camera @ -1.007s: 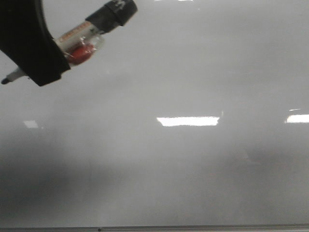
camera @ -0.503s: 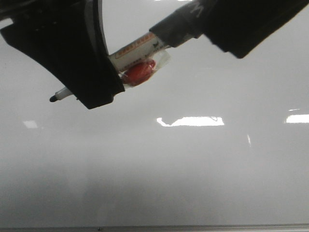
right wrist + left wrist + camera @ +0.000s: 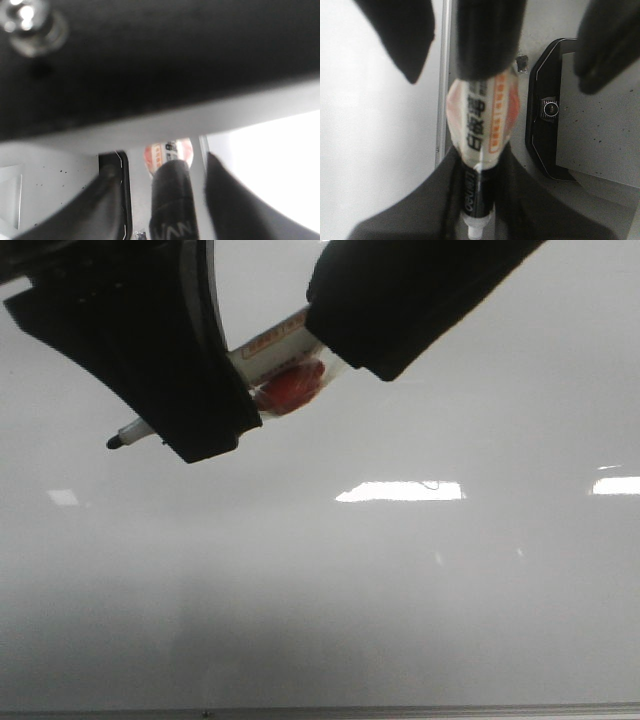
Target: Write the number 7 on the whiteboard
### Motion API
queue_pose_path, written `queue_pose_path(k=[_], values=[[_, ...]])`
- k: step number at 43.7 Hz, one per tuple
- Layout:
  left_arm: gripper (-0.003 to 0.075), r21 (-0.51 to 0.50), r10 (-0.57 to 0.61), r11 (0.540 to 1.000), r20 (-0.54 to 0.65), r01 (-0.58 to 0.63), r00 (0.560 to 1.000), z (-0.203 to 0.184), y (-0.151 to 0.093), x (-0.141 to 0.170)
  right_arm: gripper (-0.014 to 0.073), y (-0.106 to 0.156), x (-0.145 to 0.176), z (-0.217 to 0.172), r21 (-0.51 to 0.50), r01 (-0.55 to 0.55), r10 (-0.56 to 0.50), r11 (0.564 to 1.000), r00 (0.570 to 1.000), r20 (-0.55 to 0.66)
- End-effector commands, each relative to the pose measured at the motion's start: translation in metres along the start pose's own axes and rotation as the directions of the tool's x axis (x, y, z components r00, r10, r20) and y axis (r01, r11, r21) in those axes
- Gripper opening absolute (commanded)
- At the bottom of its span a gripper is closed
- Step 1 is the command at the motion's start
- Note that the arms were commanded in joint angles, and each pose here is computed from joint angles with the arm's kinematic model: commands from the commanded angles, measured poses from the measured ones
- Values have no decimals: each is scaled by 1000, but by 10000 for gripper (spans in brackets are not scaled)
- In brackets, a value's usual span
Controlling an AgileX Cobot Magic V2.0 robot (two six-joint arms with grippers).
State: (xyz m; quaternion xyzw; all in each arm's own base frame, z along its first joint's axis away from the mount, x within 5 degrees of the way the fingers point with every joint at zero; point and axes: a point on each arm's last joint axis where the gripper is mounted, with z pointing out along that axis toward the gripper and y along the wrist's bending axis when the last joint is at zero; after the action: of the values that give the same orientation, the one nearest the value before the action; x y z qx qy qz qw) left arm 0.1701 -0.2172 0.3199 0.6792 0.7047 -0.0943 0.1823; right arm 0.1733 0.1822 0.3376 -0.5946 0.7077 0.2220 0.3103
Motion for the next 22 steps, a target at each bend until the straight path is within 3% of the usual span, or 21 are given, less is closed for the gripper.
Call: queue_pose_path(k=[1, 9, 18, 22], values=[[-20, -40, 8, 999, 88, -5, 996, -17, -1, -9, 241, 1, -13, -12, 25, 5, -7, 1000, 997, 81], [21, -40, 7, 999, 91, -4, 996, -17, -1, -10, 92, 1, -13, -12, 25, 7, -8, 1000, 997, 79], [327, -42, -20, 999, 102, 25, 995, -19, -1, -10, -54, 1, -13, -12, 23, 7, -8, 1000, 997, 78], [399, -51, -38, 998, 111, 44, 993, -24, -2, -8, -64, 1, -12, -12, 28, 9, -11, 1000, 997, 75]])
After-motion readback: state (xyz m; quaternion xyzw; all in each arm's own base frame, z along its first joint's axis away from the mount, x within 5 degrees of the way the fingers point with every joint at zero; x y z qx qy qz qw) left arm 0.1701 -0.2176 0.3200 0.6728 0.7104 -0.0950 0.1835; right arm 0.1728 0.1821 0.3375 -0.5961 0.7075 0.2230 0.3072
